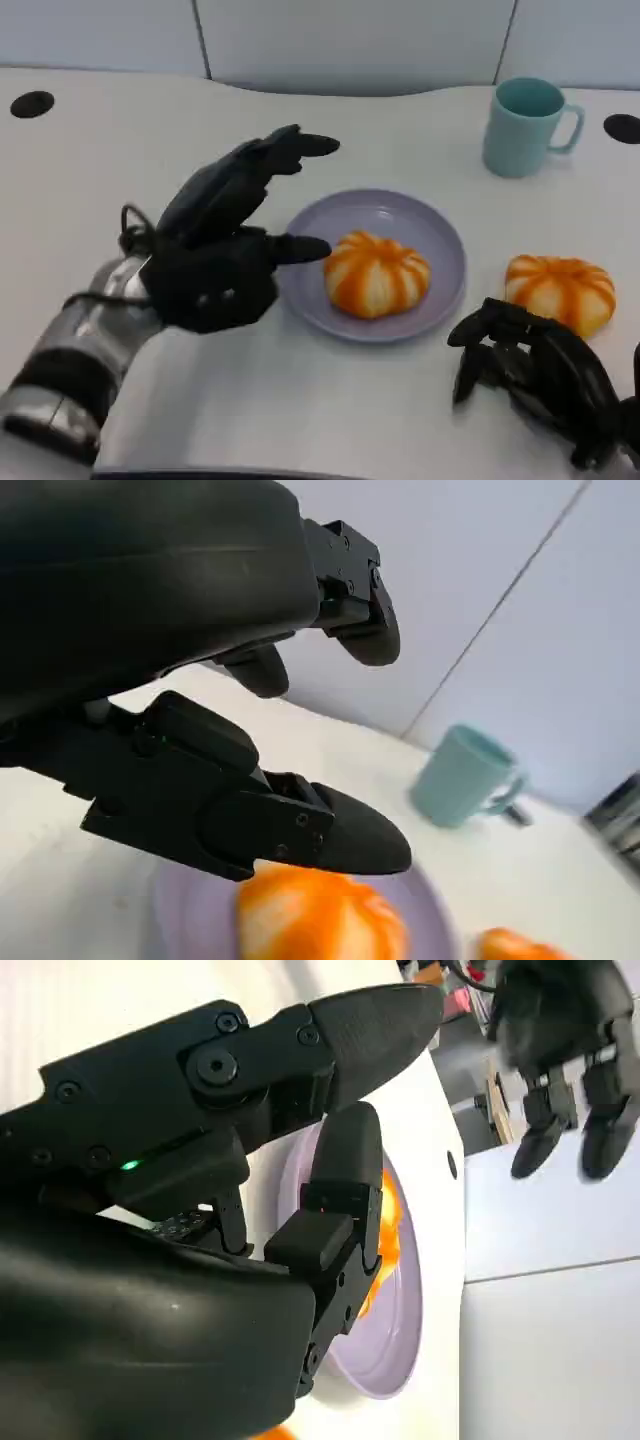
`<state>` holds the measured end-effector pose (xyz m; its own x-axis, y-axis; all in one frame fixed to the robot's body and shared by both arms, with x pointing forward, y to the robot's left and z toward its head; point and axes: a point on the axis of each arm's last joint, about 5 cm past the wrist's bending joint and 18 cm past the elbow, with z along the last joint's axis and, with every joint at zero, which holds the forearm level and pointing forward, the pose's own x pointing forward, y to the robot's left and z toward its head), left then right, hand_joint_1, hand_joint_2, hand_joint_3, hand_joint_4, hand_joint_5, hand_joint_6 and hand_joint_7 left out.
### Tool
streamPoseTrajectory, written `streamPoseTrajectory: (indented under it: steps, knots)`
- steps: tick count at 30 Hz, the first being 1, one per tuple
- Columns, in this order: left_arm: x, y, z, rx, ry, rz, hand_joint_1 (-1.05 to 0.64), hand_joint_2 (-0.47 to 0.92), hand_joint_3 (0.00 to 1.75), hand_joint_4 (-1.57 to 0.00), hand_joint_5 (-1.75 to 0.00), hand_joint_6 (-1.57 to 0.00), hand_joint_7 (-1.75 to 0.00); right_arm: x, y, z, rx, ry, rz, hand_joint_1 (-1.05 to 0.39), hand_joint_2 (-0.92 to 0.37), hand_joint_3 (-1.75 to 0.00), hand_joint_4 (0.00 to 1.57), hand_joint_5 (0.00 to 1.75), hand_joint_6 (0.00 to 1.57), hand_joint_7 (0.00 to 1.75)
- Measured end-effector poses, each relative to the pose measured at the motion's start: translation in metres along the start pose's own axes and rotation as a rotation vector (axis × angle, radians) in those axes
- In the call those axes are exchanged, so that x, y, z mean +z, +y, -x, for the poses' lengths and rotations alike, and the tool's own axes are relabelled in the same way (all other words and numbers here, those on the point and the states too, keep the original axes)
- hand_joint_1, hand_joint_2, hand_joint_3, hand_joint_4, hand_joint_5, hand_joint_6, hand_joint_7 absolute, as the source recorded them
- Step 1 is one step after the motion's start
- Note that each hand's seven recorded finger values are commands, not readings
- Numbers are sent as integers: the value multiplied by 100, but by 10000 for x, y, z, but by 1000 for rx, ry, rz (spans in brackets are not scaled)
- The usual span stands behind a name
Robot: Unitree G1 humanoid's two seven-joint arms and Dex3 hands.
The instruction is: Grasp the bread from the table and place it into the plate.
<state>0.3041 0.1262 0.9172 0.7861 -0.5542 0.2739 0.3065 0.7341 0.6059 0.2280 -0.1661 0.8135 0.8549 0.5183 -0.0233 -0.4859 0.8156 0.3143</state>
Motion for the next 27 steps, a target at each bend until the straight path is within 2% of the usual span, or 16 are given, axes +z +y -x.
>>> streamPoseTrajectory:
  steps: [1, 5, 9, 13, 14, 17, 19, 23, 27]
  knots:
    - [-26, 4, 95, 45, 1, 84, -73, 92, 27, -12, -128, -18, -54, 1, 0, -2, -1, 0, 0, -57, -92, -8, 63, 160, 76, 103]
    - [-102, 20, 508, 211, 11, 356, -71, 92, 27, -16, -142, -25, -53, -1, -8, 3, -7, 7, -4, -58, -92, -7, 62, 160, 76, 103]
    - [-101, 8, 731, 275, 57, 439, -70, 92, 27, -16, -154, -32, -57, -4, -32, 9, -13, 16, -10, -59, -92, -7, 63, 160, 76, 102]
    - [-46, -57, 821, 303, 61, 479, -67, 92, 27, -14, -161, -33, -64, -7, -39, 9, -7, 15, -16, -60, -92, -8, 64, 160, 76, 102]
    - [-39, -65, 837, 307, 62, 486, -68, 92, 26, -12, -169, -28, -84, -6, -39, 9, -6, 13, -14, -58, -92, -10, 64, 160, 75, 102]
    - [-21, -102, 937, 353, 67, 539, -65, 92, 26, -12, -174, -21, -109, -4, -34, 11, -3, 4, 4, -57, -92, -11, 65, 159, 75, 102]
    - [-24, -169, 1018, 372, 91, 577, -63, 92, 26, -13, -174, -21, -115, -1, -30, 12, -6, 4, 22, -57, -92, -11, 65, 159, 75, 103]
    - [-43, -254, 1151, 397, 127, 619, -62, 92, 31, -23, -175, -13, -146, -4, -31, 14, -9, 7, 30, -56, -92, -9, 64, 159, 74, 103]
    - [-78, -297, 1250, 415, 130, 645, -63, 92, 32, -27, -175, -14, -157, -2, -38, 14, -11, 16, 19, -56, -92, -8, 64, 158, 75, 102]
